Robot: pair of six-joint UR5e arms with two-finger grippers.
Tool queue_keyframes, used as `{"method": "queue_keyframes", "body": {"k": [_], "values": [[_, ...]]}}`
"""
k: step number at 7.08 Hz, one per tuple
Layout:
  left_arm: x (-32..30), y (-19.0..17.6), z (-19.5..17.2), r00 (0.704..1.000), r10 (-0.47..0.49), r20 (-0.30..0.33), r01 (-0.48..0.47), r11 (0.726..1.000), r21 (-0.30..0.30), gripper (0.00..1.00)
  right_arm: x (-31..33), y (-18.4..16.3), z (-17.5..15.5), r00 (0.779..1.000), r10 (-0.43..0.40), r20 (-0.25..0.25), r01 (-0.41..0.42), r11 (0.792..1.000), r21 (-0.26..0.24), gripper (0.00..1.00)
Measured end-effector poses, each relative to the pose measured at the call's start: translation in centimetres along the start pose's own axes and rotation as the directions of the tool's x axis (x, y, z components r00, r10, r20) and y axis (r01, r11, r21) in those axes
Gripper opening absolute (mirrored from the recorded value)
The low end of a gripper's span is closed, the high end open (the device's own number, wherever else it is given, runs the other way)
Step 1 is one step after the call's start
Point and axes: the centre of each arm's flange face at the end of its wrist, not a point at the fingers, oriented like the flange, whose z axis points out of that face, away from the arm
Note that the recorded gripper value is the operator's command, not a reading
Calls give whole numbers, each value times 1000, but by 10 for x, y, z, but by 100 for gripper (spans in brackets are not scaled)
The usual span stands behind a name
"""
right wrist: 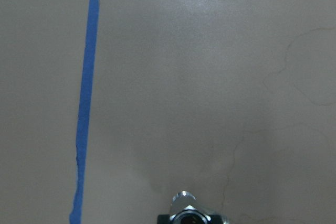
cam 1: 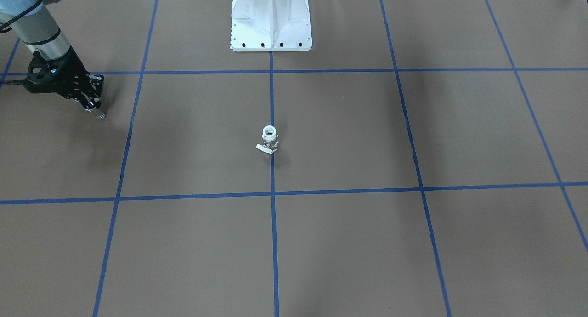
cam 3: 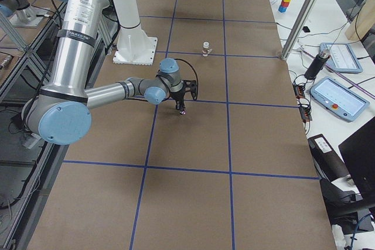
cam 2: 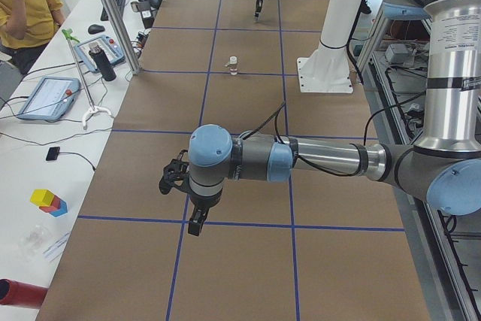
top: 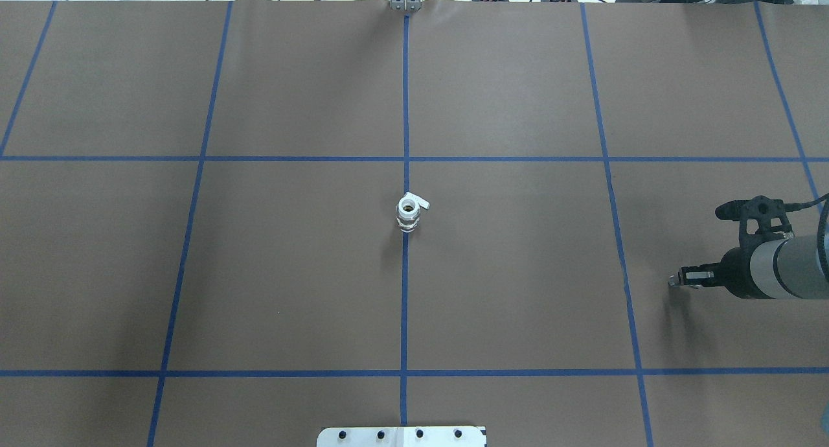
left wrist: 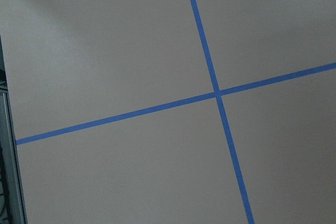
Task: Assemble PPR valve and pipe with both arms
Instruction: 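Carry the fitting with the right gripper over the standing valve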
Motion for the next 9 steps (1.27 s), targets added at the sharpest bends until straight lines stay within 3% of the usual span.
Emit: {"method": "queue_keyframes", "body": {"k": [4,7,9], "values": [[-3,11,7,1000,-15,-4,15,1000,-14,100,-31,-33,-21,998,24,50,-25,1000,16,0],[-5,34,17,988,-154,-16,154,988,-14,100,-154,-105,-44,998,60,6,-60,998,4,0],[0,55,24,959,-277,-55,279,960,37,100,-230,-133,-80,997,76,-8,-76,997,-2,0]]}}
